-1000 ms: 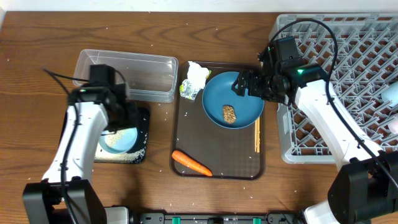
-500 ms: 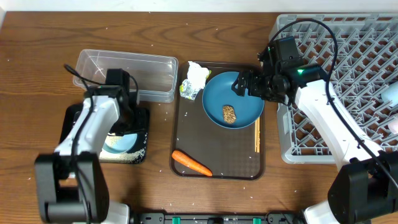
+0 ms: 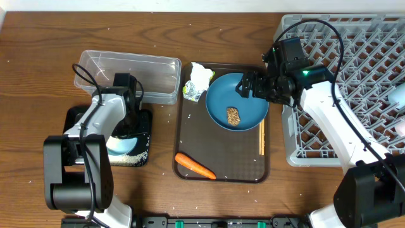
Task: Sort waste into correct bins and load items into the dishwasher rack
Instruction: 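Shake the tilted bowl with the left gripper to empty remaining rice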
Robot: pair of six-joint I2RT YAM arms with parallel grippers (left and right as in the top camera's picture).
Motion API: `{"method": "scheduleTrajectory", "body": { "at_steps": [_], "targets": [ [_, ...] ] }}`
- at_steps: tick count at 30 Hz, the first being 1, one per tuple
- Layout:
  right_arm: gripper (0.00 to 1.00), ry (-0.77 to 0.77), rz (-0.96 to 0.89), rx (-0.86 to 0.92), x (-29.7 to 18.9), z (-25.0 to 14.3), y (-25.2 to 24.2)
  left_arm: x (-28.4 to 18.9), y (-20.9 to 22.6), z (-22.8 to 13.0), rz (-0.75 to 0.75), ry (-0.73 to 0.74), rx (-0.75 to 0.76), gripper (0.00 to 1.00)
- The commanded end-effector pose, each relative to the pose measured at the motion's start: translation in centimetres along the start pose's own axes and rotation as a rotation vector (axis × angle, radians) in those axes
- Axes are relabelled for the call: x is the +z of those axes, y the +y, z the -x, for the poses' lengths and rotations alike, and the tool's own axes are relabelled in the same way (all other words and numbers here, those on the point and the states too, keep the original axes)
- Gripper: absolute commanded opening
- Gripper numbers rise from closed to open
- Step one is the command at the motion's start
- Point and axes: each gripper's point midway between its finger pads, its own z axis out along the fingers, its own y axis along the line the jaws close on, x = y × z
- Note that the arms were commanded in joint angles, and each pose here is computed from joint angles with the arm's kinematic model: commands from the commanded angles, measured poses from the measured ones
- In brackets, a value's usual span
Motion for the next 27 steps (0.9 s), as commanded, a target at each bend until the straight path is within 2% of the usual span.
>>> {"method": "scheduleTrajectory", "body": {
  "at_steps": [1,3,16,18,20,27],
  "targets": [
    [0.99,0.005,0.007,-0.010,0.1,-0.2,0.5,0.3,0.5,0.0,0.031,0.003,-0.006,0.13],
    [0.99,0.006,0.007,-0.010,0.1,-0.2,0.5,0.5,0.5,0.0,0.034,0.003,-0.006,0.10],
    [0.99,0.005,0.006,-0.010,0.1,-0.2,0.5,1.3,0.4,0.5,0.032,-0.010,-0.006,0.12],
    [0.99,0.006,0.006,-0.010,0.1,-0.3,0.4,1.3,0.5,0.4,0.033,-0.006,-0.006,0.06],
    [0.99,0.009,0.005,-0.009,0.1,-0.3,0.4,1.3,0.5,0.3,0.033,-0.002,-0.007,0.06],
    [0.99,0.009,0.005,-0.010,0.1,-0.3,0.4,-2.3,-0.1,0.5,-0.005,-0.044,-0.041,0.06]
  ]
}}
